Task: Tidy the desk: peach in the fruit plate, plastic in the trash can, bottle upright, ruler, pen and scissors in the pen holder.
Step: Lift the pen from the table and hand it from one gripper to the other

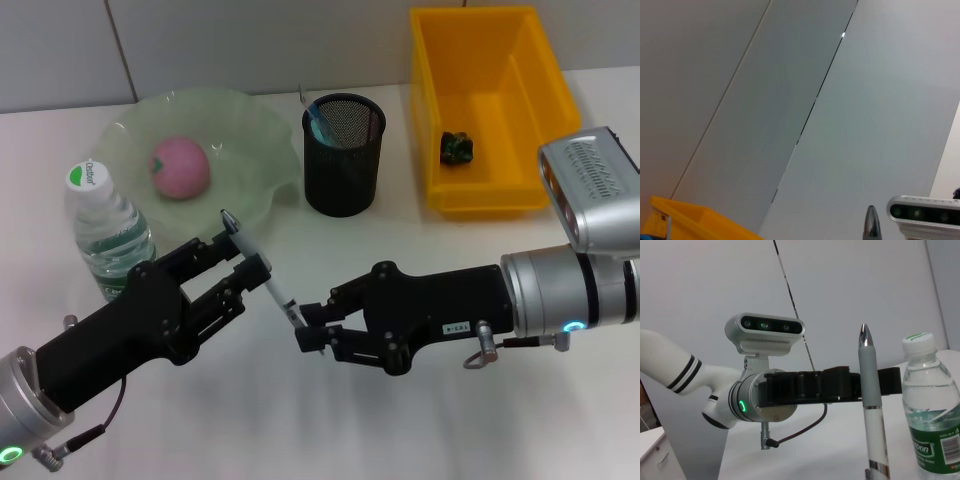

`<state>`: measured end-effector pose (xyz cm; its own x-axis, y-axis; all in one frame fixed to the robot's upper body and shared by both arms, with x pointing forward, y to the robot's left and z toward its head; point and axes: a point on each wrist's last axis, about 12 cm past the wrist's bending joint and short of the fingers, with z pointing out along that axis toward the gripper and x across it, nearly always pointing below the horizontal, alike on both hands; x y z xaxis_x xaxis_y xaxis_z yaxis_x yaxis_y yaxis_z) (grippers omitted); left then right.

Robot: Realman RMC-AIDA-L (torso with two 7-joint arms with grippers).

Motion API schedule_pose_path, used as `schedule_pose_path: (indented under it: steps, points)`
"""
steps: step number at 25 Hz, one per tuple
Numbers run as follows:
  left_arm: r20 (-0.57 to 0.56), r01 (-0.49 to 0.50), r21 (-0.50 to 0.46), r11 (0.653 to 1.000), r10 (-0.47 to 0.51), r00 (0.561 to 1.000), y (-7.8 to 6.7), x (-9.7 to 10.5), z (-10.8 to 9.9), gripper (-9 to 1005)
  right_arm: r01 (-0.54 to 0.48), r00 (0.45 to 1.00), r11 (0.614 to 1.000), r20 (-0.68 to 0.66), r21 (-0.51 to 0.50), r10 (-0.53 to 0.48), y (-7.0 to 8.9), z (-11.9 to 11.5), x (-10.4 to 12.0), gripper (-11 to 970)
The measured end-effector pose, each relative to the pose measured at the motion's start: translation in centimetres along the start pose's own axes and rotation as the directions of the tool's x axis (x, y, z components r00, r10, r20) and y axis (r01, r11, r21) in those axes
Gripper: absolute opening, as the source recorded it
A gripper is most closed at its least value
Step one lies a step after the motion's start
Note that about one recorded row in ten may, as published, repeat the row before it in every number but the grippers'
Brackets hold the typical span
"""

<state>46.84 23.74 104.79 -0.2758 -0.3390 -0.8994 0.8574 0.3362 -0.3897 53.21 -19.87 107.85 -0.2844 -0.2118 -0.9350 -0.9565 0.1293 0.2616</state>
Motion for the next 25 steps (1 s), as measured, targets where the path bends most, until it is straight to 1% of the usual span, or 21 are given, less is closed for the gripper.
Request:
schedule_pose_path:
  steps: [5,13,25]
  points:
    - [-0.001,0.0,0.002,1.0,0.0,1.0,-0.02,0.02,0.0,491,0.001,1.0,1.0,0.0,0.0,-0.001,0.02,0.05,0.12,177]
    - [-0.009,0.002,0.011,1.0,-0.002,1.0,-0.09,0.08,0.11,408,-0.005,1.0,1.0,0.0,-0.003,0.005,0.06,0.14,0.25,177]
    - [-0.008,0.0,0.02,1.0,0.0,1.0,-0.11,0.0,0.21,325,-0.007,1.0,1.0,-0.006,-0.009,0.007,0.03,0.34,0.25,178]
